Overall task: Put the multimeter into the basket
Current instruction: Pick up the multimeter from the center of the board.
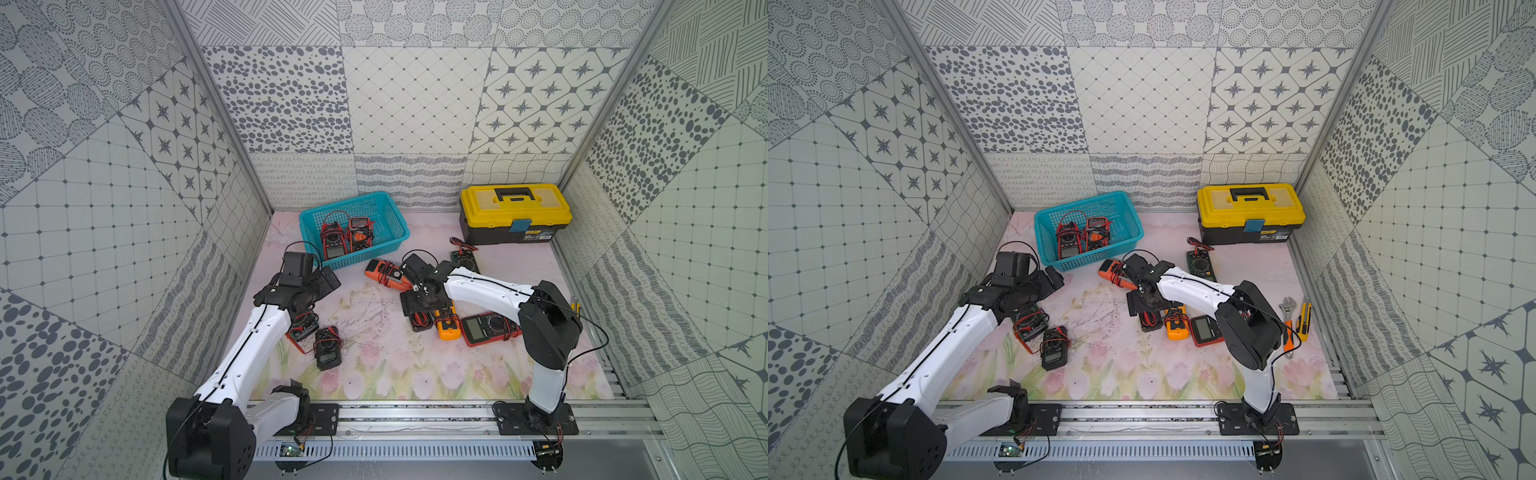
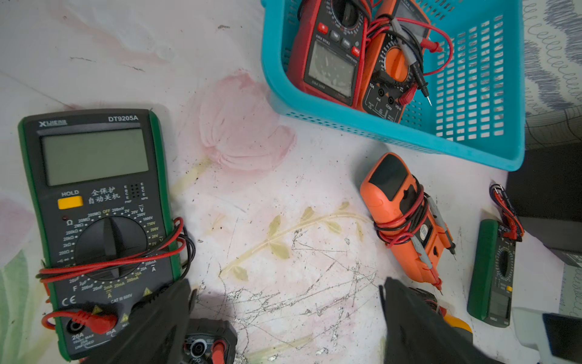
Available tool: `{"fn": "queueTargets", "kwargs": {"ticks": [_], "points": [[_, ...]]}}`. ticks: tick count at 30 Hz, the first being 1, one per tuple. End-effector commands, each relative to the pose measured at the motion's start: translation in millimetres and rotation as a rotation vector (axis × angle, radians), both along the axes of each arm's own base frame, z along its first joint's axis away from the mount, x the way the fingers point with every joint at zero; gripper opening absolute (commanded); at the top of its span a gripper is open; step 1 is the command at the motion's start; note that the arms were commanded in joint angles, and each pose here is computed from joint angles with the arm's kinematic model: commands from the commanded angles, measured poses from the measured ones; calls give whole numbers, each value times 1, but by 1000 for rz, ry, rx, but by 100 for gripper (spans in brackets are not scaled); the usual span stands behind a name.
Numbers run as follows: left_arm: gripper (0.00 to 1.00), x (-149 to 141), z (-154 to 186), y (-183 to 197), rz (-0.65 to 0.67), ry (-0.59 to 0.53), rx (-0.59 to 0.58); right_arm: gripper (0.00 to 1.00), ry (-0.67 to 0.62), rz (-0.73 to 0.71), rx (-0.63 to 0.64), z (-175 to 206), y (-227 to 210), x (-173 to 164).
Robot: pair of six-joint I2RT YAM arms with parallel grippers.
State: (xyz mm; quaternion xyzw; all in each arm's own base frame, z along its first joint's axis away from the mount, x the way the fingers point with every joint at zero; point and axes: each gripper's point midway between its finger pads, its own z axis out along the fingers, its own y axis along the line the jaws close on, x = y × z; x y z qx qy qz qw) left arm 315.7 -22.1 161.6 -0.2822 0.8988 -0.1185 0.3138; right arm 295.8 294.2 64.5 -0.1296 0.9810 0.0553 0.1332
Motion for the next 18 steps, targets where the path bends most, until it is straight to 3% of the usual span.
{"fn": "queueTargets", "kwargs": {"ticks": [1,9,18], "points": [[99,4,2,-3,-3,-20,-23,85,-4,35,-14,-6,6,6],[99,0,-4,-2,0,-8,-21,84,36,43,-49,-30,9,8],[99,-2,-4,-1,1,-6,-15,80,90,66,-117,-57,8,-14]]}}
